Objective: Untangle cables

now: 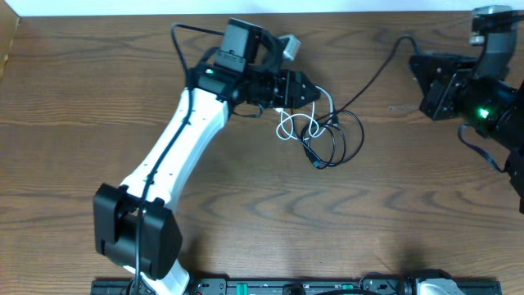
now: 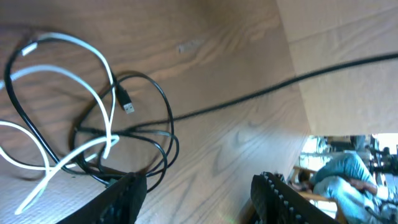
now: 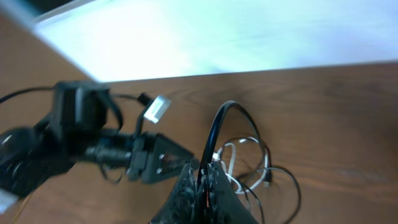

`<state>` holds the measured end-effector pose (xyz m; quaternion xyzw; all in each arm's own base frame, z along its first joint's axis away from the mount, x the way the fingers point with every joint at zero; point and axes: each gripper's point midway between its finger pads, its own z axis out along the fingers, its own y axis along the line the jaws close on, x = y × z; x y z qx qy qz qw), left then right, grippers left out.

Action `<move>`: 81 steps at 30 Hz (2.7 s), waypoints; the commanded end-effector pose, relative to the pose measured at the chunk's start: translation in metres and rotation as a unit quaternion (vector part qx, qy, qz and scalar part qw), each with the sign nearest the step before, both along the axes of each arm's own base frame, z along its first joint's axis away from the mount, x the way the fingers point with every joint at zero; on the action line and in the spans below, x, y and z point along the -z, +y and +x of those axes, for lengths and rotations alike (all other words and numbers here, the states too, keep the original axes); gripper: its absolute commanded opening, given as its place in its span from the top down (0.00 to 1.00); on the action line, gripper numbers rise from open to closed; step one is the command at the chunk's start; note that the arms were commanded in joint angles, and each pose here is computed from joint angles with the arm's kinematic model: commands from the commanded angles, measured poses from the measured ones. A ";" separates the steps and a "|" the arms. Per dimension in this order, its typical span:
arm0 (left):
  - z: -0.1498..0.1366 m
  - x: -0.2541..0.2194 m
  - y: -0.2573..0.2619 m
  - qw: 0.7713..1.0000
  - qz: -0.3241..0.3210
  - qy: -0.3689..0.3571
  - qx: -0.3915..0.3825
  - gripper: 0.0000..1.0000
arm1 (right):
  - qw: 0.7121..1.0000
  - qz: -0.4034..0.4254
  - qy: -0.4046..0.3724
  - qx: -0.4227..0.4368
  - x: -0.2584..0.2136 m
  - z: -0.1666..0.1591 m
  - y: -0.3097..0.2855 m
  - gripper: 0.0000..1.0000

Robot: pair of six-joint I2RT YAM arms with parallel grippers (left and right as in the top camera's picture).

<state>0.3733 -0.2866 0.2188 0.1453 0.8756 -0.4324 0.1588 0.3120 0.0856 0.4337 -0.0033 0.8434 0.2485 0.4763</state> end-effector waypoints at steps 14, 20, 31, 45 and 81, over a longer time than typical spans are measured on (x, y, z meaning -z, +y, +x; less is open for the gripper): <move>-0.044 0.101 -0.055 0.989 0.134 0.052 0.047 0.39 | 0.978 -0.017 0.050 0.202 0.019 -0.002 -0.093 0.99; -0.052 0.125 -0.067 0.976 0.214 0.011 0.030 0.39 | 0.975 -0.018 0.064 0.212 0.025 -0.005 -0.099 0.99; -0.060 0.176 -0.099 0.966 0.254 -0.023 0.048 0.39 | 0.974 -0.019 0.075 0.212 0.030 -0.005 -0.099 0.99; -0.049 0.216 -0.114 0.967 0.250 -0.034 0.047 0.39 | 0.973 -0.021 0.095 0.208 0.038 -0.011 -0.098 0.99; -0.015 -0.161 0.094 0.953 0.036 -0.240 -0.180 0.93 | 0.919 -0.100 0.300 0.236 0.185 0.077 -0.148 0.99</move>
